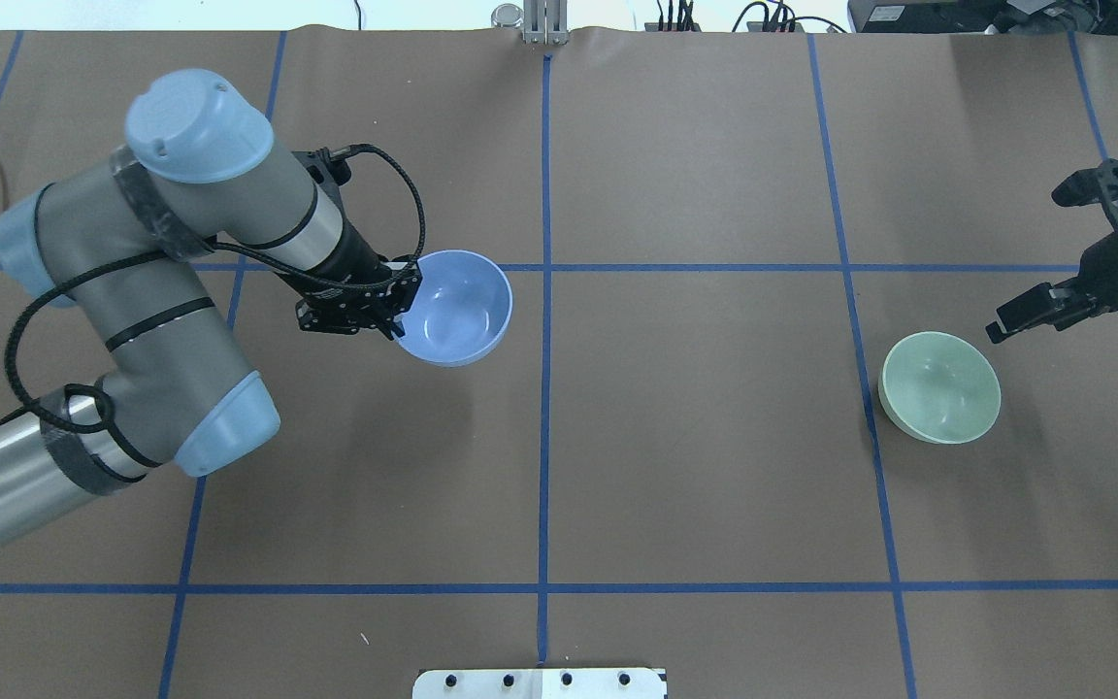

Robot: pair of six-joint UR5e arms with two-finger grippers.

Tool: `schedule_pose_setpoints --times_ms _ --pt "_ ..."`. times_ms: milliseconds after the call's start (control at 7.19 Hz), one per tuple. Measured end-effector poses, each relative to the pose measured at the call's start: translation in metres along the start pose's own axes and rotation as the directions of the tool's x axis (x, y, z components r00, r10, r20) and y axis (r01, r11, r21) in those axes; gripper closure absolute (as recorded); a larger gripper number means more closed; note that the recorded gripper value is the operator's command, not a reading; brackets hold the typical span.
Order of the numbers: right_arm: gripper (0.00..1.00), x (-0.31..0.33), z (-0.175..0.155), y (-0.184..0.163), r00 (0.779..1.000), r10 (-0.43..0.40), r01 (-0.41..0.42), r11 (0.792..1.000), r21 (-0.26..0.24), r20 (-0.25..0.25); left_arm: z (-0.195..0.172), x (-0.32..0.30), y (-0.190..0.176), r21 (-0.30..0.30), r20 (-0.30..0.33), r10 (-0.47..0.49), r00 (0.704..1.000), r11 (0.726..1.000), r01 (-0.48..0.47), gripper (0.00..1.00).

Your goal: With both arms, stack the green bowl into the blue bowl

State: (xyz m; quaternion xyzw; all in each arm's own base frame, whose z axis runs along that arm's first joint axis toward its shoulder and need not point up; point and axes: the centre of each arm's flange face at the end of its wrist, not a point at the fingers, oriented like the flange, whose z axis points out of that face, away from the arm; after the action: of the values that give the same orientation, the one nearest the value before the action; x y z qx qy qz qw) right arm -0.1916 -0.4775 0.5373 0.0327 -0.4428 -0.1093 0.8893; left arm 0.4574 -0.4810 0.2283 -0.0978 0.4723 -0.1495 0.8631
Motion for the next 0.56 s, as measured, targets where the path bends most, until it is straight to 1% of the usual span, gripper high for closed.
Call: schedule_pose_setpoints --times_ms 417,556 --pt "0.02 -0.005 0.01 0.002 1.0 0.011 -0.01 1.0 -0.005 0.009 0.046 0.074 0.021 0.036 0.025 -0.028 0.999 0.999 0.027 0.97" --pt "0.02 -0.006 0.011 0.002 1.0 0.014 -0.014 1.0 -0.006 0.011 0.057 0.083 0.025 0.041 0.034 -0.029 0.999 0.999 0.028 0.97"
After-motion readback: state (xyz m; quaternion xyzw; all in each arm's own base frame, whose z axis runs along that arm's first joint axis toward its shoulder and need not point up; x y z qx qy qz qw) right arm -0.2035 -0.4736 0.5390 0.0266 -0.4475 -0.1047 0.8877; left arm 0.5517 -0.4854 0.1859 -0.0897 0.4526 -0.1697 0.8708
